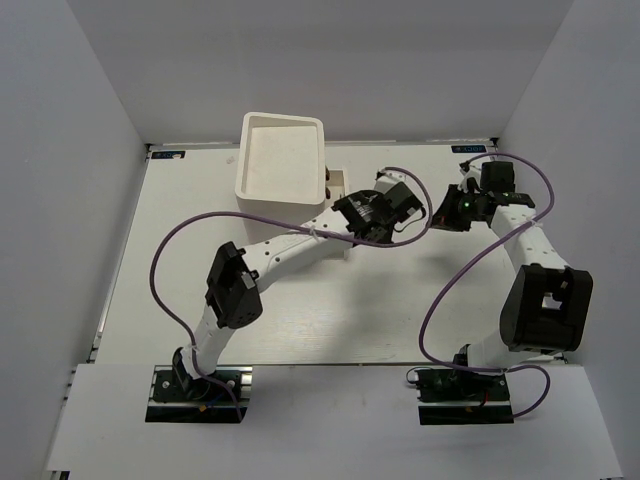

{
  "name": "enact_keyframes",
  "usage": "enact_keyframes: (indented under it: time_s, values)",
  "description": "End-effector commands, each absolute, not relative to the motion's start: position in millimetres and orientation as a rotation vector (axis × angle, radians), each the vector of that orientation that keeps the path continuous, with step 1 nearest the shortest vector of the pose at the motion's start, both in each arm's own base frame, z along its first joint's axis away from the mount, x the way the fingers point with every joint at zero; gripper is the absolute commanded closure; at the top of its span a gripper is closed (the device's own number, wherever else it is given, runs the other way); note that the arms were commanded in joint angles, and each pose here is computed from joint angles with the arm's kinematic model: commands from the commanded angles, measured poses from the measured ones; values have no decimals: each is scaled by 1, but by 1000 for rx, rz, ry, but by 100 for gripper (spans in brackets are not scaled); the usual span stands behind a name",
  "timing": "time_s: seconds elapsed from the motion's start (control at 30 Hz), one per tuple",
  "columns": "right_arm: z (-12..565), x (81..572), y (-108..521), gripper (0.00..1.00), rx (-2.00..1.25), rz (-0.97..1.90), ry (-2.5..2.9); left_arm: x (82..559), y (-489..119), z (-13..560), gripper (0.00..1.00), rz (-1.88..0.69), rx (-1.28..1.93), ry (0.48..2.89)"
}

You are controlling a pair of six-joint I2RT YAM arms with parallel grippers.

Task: Sort the tools into containers

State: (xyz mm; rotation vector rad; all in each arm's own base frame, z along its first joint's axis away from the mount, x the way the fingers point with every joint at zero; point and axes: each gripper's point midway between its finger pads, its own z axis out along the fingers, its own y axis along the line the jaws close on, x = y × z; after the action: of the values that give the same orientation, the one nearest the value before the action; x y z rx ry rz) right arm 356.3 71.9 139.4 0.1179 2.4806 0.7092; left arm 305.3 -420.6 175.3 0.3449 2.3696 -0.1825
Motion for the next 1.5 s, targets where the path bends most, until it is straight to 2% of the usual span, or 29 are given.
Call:
enact_keyframes:
  time_s: [0.0, 0.47, 0.57, 0.6, 0.63, 0.7, 0.73, 0.8, 0.9, 0.93, 0.97, 1.0, 1.03, 1.07, 1.1, 1.17, 1.2, 1.27, 1.3, 1.33, 1.37, 1.4, 1.43, 1.47]
  values:
    - [147, 357, 71, 100, 100, 722, 2450, 324, -374, 175, 100, 72, 320, 2367]
    - [146, 350, 64, 100, 143, 728, 2450, 381, -332, 157, 100, 310, 252, 2329]
    - [146, 349, 63, 100, 143, 728, 2448, 386, -337, 157, 99, 295, 255, 2316]
    - [146, 348, 63, 100, 139, 734, 2450, 389, -334, 157, 94, 300, 245, 2317]
    - [146, 348, 64, 100, 132, 740, 2451, 390, -335, 160, 81, 291, 239, 2312]
    - [146, 348, 63, 96, 125, 746, 2449, 390, -335, 160, 67, 295, 250, 2311]
    - [146, 348, 64, 94, 122, 752, 2450, 390, -335, 160, 55, 295, 250, 2311]
    - [145, 349, 65, 94, 115, 758, 2451, 391, -336, 166, 52, 282, 250, 2300]
    - [145, 351, 66, 92, 115, 768, 2452, 390, -334, 171, 52, 274, 245, 2295]
    - [144, 351, 66, 92, 120, 773, 2459, 390, -334, 172, 52, 274, 245, 2295]
    - [146, 353, 67, 92, 117, 778, 2455, 391, -335, 172, 57, 266, 241, 2290]
    - [146, 353, 67, 92, 110, 779, 2454, 390, -337, 171, 71, 258, 244, 2295]
    - [145, 353, 68, 92, 105, 782, 2456, 391, -338, 180, 89, 234, 230, 2280]
    - [145, 353, 68, 95, 101, 789, 2456, 390, -339, 181, 100, 218, 245, 2281]
    - [146, 355, 69, 100, 91, 795, 2444, 388, -344, 184, 100, 176, 262, 2284]
    - [147, 356, 73, 100, 35, 811, 2435, 382, -366, 223, 100, 26, 316, 2199]
    - [148, 357, 85, 100, -19, 912, 2410, 376, -373, 227, 100, -47, 363, 2197]
    - [150, 359, 96, 98, -117, 977, 2383, 372, -365, 286, 100, -192, 287, 2098]
    - [144, 359, 107, 92, -163, 1089, 2388, 369, -356, 296, 96, -219, 259, 2094]
    - [148, 364, 111, 79, -201, 1104, 2371, 370, -344, 315, 88, -240, 211, 2062]
    - [140, 365, 117, 74, -214, 1140, 2391, 376, -330, 340, 78, -246, 166, 2005]
    - [137, 363, 127, 69, -310, 1145, 2387, 372, -308, 372, 57, -255, 119, 1947]
    - [134, 373, 130, 57, -329, 1138, 2394, 373, -295, 392, 47, -263, 75, 1908]
    - [132, 375, 135, 53, -356, 1132, 2392, 379, -275, 409, 41, -245, 26, 1872]
